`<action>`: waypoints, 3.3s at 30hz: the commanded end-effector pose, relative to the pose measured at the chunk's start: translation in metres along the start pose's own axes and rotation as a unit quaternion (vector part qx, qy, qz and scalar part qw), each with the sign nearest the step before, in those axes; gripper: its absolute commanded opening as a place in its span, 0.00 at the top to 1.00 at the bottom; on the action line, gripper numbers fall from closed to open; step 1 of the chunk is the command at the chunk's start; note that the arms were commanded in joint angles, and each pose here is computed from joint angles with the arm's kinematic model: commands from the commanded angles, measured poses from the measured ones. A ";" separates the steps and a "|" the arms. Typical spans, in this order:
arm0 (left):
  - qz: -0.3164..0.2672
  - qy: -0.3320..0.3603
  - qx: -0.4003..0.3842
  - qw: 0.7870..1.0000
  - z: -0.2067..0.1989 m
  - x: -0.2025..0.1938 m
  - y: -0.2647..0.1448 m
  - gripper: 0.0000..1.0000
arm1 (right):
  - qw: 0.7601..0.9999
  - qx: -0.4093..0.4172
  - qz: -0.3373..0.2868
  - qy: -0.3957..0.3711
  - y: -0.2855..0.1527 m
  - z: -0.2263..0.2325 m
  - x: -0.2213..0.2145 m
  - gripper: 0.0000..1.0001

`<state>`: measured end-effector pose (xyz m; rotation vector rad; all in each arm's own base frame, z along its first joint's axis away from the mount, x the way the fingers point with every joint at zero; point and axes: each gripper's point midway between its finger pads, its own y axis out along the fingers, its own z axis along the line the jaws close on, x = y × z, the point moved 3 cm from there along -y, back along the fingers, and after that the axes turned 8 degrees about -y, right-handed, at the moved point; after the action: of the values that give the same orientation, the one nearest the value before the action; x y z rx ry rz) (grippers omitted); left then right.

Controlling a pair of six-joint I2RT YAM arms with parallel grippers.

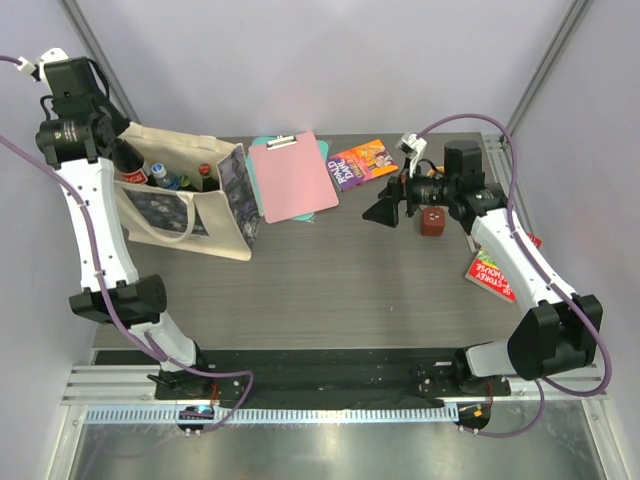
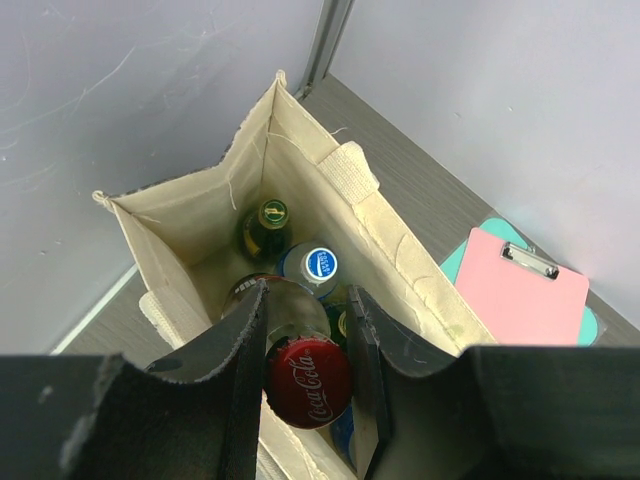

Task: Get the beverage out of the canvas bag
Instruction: Take out the drink from the canvas bag, then place the drink at the center of the board.

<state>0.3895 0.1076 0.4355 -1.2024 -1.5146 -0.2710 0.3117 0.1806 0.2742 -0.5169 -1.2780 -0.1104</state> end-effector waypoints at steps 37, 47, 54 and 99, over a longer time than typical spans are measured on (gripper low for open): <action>-0.174 -0.117 -0.177 0.962 -0.046 0.096 -0.109 1.00 | 0.993 0.083 -0.043 -0.071 0.052 0.030 0.066 0.00; -0.160 -0.129 -0.200 0.958 -0.052 0.092 -0.114 1.00 | 0.988 0.120 -0.070 -0.072 0.078 0.042 0.099 0.00; -0.142 -0.133 -0.214 0.957 -0.055 0.084 -0.113 1.00 | 0.986 0.134 -0.076 -0.066 0.095 0.044 0.107 0.00; -0.121 -0.154 -0.317 0.928 -0.078 0.087 -0.158 1.00 | 0.960 0.234 -0.155 -0.019 0.188 0.117 0.203 0.02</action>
<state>0.3570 0.0451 0.4914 -1.5671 -1.6602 -0.3974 0.3407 0.4196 0.4016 0.0238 -1.3620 -0.0080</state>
